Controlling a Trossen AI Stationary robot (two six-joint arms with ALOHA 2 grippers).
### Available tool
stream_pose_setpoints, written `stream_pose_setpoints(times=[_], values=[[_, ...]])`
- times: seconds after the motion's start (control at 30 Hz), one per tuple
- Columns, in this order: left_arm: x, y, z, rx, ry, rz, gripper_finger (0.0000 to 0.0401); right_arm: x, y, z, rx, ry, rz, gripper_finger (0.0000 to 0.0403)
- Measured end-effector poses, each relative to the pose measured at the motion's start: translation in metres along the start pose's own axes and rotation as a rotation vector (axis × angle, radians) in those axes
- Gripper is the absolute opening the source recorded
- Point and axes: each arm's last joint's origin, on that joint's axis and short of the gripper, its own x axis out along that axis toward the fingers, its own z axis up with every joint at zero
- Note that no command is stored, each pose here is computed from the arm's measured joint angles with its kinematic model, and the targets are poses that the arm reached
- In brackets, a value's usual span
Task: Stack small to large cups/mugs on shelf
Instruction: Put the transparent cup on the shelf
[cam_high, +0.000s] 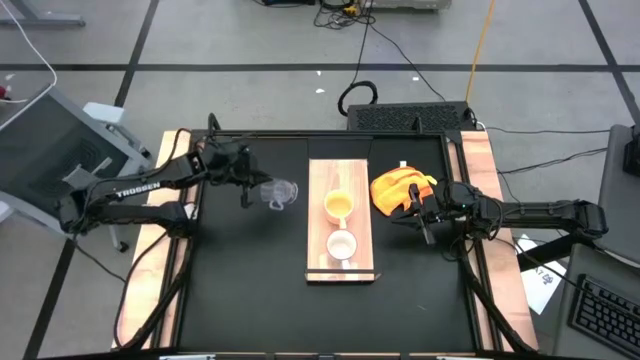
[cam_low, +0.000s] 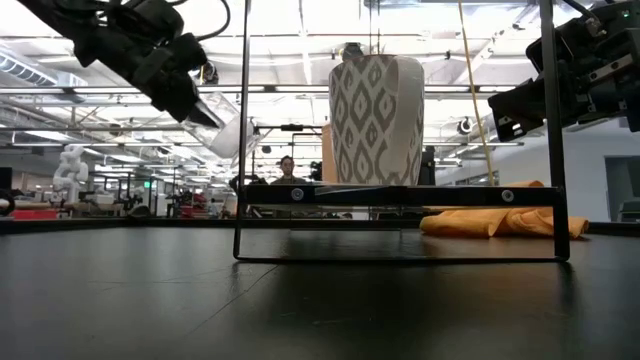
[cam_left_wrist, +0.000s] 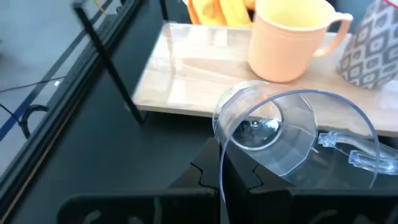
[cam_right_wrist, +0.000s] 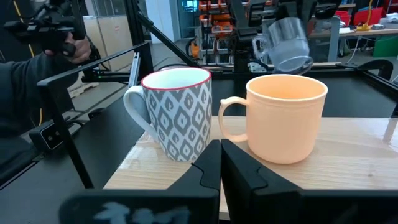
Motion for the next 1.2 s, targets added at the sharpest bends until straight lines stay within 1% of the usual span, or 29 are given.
stream_pose_setpoints(times=[0.13,0.3,0.53,0.7,0.97,1.1,1.2], values=[[-0.002,0.011,-0.002,-0.025,-0.019,0.006,0.0,0.0,0.0,0.0,0.0,0.0,0.0,0.0],[-0.001,0.018,-0.005,-0.049,-0.012,-0.002,0.0,0.0,0.0,0.0,0.0,0.0,0.0,0.0],[0.004,0.023,0.0,-0.035,-0.051,-0.014,0.0,0.0,0.0,0.001,-0.003,-0.006,0.0,0.0],[0.009,0.036,0.016,-0.018,-0.075,-0.02,0.0,0.0,0.0,0.003,-0.012,-0.028,0.001,0.0],[0.024,0.071,0.054,0.0,-0.089,-0.07,0.0,0.0,0.0,0.003,-0.013,-0.03,0.001,0.0],[0.035,0.084,0.077,0.016,-0.058,-0.118,0.0,0.0,0.0,0.003,-0.014,-0.029,0.001,0.0],[0.045,0.091,0.095,0.024,0.004,-0.161,0.0,0.0,0.0,0.003,-0.014,-0.026,0.001,0.0]])
